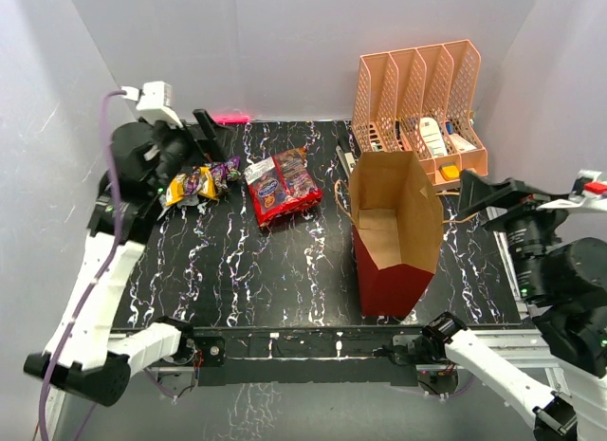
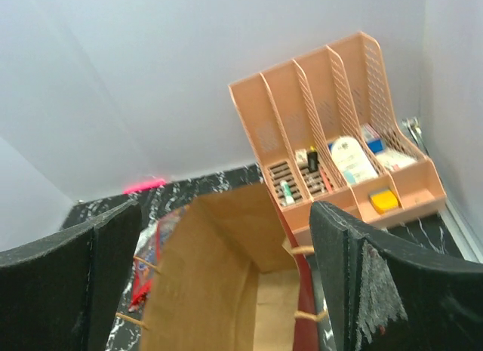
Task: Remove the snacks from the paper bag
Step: Reset both arms
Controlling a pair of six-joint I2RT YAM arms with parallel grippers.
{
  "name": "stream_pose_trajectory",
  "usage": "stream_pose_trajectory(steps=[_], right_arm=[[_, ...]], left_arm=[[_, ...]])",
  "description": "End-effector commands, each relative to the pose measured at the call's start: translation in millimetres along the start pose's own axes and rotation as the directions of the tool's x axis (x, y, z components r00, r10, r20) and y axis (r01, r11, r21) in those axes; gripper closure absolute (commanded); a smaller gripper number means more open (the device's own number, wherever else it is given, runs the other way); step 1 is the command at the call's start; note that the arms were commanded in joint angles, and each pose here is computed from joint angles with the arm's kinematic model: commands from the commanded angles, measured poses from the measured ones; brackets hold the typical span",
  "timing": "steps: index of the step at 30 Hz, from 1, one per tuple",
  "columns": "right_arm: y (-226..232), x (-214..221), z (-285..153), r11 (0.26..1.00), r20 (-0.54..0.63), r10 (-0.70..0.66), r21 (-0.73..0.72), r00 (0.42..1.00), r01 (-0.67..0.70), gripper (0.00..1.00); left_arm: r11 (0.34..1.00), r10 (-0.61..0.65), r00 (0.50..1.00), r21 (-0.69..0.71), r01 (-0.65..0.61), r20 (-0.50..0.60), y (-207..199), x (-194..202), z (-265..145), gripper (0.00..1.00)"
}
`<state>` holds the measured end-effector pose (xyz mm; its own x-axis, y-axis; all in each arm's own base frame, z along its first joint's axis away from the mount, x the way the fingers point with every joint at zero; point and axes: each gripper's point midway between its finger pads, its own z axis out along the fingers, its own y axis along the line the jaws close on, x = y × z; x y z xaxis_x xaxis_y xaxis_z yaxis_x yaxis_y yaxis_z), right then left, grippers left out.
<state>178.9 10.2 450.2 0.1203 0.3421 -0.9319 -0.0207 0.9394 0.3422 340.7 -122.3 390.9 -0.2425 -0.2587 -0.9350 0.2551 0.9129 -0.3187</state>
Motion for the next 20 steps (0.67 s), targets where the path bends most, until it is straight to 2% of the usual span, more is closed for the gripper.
stream_pose_trajectory(steps=[1, 6, 10, 15, 20], right_arm=[[36, -60, -8, 0.984, 0.079, -0.039, -0.169, 0.996, 0.052, 0.02], [59, -104, -18, 0.960, 0.161, -0.012, -0.275, 0.987, 0.057, 0.02], [58, -115, -21, 0.961, 0.209, 0.025, -0.274, 0.978, 0.034, 0.02], [37, -114, -10, 0.991, 0.189, 0.027, -0.134, 0.982, -0.002, 0.02], [28, -109, -10, 0.996, 0.191, -0.009, -0.088, 0.982, 0.026, 0.02]], left_arm=[[0.987, -0.016, 0.988, 0.160, -0.009, 0.152, -46, -71, -67, 0.02], [0.990, -0.008, 0.963, 0.137, -0.030, 0.271, -49, -107, -110, 0.02], [0.995, -0.017, 0.939, 0.094, -0.017, 0.345, -40, -116, -134, 0.02], [0.998, -0.012, 0.940, 0.062, -0.010, 0.341, -32, -109, -133, 0.02], [0.998, 0.008, 0.950, 0.054, -0.027, 0.313, -31, -104, -130, 0.02]])
